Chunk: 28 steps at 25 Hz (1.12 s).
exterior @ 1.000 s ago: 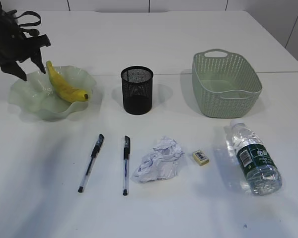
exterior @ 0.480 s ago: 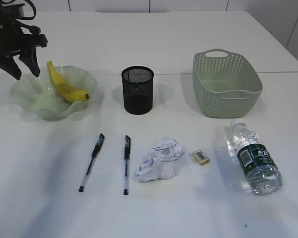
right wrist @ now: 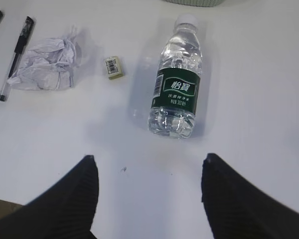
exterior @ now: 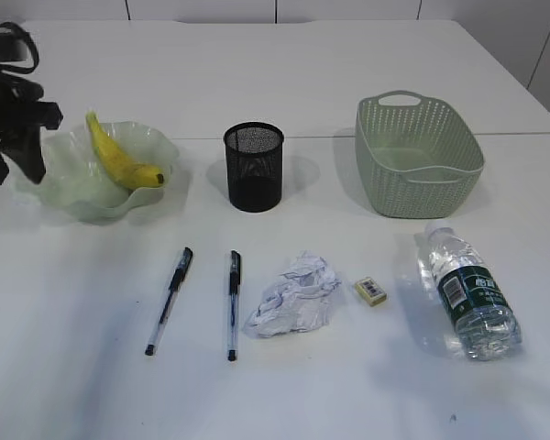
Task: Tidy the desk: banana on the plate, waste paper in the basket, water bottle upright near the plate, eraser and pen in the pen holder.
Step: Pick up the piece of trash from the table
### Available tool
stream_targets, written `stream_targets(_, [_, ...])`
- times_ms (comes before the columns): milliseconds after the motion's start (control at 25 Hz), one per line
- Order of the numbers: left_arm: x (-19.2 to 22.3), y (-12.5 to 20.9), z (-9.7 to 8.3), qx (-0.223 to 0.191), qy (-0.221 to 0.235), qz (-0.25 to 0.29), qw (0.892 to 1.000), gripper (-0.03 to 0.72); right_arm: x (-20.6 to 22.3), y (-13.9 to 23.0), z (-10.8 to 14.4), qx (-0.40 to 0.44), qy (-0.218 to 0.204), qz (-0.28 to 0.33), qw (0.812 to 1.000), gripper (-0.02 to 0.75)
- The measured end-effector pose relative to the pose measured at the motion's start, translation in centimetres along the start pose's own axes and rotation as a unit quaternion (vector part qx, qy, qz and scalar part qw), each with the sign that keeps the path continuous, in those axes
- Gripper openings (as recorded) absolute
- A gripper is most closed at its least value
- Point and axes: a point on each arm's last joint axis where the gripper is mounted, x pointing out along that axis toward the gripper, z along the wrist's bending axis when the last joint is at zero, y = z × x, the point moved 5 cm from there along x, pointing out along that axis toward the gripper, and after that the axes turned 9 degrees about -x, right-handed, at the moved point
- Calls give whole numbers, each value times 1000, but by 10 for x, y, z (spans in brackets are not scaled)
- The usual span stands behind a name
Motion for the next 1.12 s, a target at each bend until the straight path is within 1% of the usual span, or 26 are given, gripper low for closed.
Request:
stream_targets(240, [-11, 56, 15, 4, 0, -4, 1000, 321, 0, 0, 1, 2, -4, 1, 1000, 485])
stream_targets(280, [-10, 66, 18, 5, -1, 3, 1000, 321, 0, 0, 1, 2, -4, 1, 1000, 485])
stream_targets(440, [-17, 103, 27, 21, -2, 12, 1000, 320, 0, 0, 1, 3, -4, 0, 1000, 485])
stream_targets(600, [-28, 129, 34, 25, 2, -5, 1000, 320, 0, -1, 2, 6, -9, 1, 1000, 485])
stream_targets(840, [-42, 157, 36, 13, 23, -20, 999, 311, 9, -7, 3, 14, -20, 16, 1000, 485])
stream_targets(1120, [-37, 169, 39, 12, 24, -21, 999, 309, 16, -29, 1, 10, -24, 20, 999, 485])
